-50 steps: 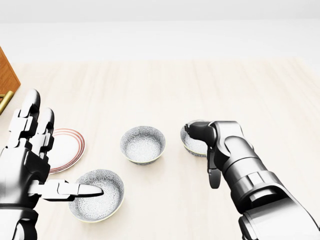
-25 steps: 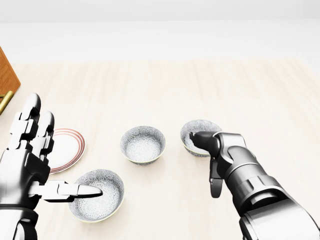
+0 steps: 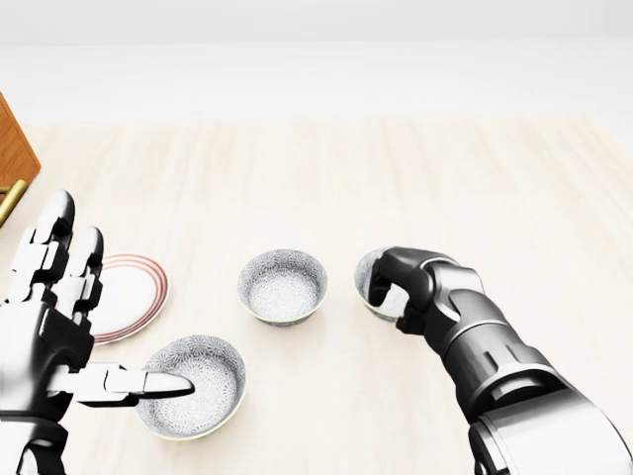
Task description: Stack the bowl at the front on the bowl in the middle.
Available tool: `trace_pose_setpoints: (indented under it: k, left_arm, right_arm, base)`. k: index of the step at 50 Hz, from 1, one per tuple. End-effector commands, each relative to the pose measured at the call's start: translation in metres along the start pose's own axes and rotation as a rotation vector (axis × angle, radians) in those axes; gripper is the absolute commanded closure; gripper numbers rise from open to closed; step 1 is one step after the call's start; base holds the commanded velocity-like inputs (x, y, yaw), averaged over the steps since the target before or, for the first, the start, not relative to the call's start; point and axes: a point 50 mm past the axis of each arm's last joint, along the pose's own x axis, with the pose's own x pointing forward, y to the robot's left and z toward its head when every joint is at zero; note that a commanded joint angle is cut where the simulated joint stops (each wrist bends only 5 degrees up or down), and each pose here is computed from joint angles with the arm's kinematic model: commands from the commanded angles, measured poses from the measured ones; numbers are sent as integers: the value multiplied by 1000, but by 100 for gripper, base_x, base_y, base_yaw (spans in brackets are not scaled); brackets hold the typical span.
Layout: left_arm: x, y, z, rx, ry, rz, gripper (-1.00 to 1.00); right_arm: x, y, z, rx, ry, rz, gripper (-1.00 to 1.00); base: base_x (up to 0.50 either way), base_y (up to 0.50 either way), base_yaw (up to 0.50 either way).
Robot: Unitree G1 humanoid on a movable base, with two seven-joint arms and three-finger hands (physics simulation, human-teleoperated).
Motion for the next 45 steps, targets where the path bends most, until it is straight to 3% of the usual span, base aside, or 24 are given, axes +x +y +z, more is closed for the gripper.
trace_pose_setpoints:
  k: [1, 3, 7, 21, 25, 37, 45]
  left_arm:
    - [-4, 4, 3, -19, -12, -5, -100]
    - [-6, 3, 8, -49, -37, -41, -100]
    - [-9, 5, 15, -58, -68, -41, -100]
    - [-8, 5, 13, -68, -62, -40, -100]
    - [-7, 5, 11, -68, -54, -33, -100]
    - [-7, 5, 12, -67, -58, -18, -100]
    - [-6, 3, 10, -66, -50, -21, -100]
  right_arm:
    - [0, -3, 0, 53, -7, -83, 100]
    - [0, -3, 2, 63, -12, -88, 100]
    - [0, -6, 3, 72, -17, -123, 100]
    - [-2, -13, 9, 83, -33, -232, 100]
    - [-5, -23, 11, 104, -39, -365, 100]
    - [-17, -40, 12, -11, -64, -743, 100]
    - [-23, -31, 18, -45, -112, -839, 100]
  base:
    - [0, 0, 0]
    - [0, 0, 0]
    - [0, 0, 0]
    - [0, 0, 0]
    - [0, 0, 0]
    - [0, 0, 0]
    - [0, 0, 0]
